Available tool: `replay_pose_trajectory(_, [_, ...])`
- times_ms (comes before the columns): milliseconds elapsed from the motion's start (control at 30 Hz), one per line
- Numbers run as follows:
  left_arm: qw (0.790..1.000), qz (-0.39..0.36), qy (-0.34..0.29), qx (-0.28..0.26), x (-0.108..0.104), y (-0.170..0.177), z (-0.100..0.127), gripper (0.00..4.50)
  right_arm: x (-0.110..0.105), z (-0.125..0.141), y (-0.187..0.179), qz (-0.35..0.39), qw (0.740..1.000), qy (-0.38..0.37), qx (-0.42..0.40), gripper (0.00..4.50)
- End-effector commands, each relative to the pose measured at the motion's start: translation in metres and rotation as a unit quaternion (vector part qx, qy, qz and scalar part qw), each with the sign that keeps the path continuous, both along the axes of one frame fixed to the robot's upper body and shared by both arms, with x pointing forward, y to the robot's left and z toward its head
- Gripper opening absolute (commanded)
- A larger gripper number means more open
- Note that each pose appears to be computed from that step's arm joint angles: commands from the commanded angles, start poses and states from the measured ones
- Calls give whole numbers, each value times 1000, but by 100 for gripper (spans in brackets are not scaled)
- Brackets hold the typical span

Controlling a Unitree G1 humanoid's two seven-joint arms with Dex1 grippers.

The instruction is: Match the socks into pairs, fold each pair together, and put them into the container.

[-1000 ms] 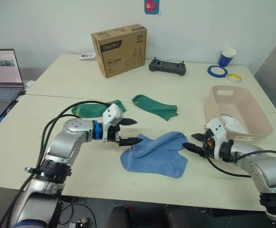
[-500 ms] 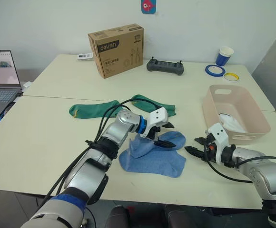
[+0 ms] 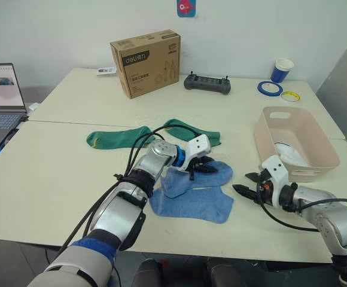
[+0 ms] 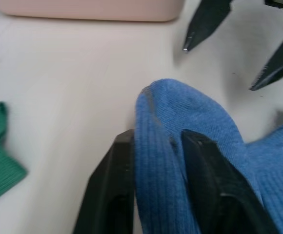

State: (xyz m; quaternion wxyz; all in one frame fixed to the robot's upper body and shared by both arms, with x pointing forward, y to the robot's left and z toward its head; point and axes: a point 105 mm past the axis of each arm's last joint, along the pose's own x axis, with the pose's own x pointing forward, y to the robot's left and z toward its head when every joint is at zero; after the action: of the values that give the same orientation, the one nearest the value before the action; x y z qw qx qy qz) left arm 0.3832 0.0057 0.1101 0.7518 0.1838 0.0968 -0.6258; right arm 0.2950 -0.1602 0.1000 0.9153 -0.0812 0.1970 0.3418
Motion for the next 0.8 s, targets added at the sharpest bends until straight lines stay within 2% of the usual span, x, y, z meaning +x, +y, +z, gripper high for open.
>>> replay_pose_trajectory(33, [998, 39, -4, -49, 13, 4, 25, 6, 0, 19, 20, 31, 999, -37, 13, 351])
replay_pose_trajectory(133, [995, 66, 2, -70, 19, 10, 31, 6, -2, 21, 35, 47, 998, -34, 35, 351])
replay_pose_trajectory(267, [980, 61, 44, -182, 17, 7, 66, 6, -7, 20, 70, 84, 993, -15, 84, 351])
replay_pose_trajectory(367, [969, 62, 59, -233, 17, 8, 87, 6, -5, 19, 88, 96, 989, -1, 110, 351])
replay_pose_trajectory(567, [953, 82, 83, -280, 16, 6, 101, 6, 7, 15, 111, 101, 985, 15, 138, 351])
replay_pose_trajectory(800, [949, 82, 89, -291, 10, 2, 105, 6, 24, 8, 127, 90, 986, 16, 137, 351])
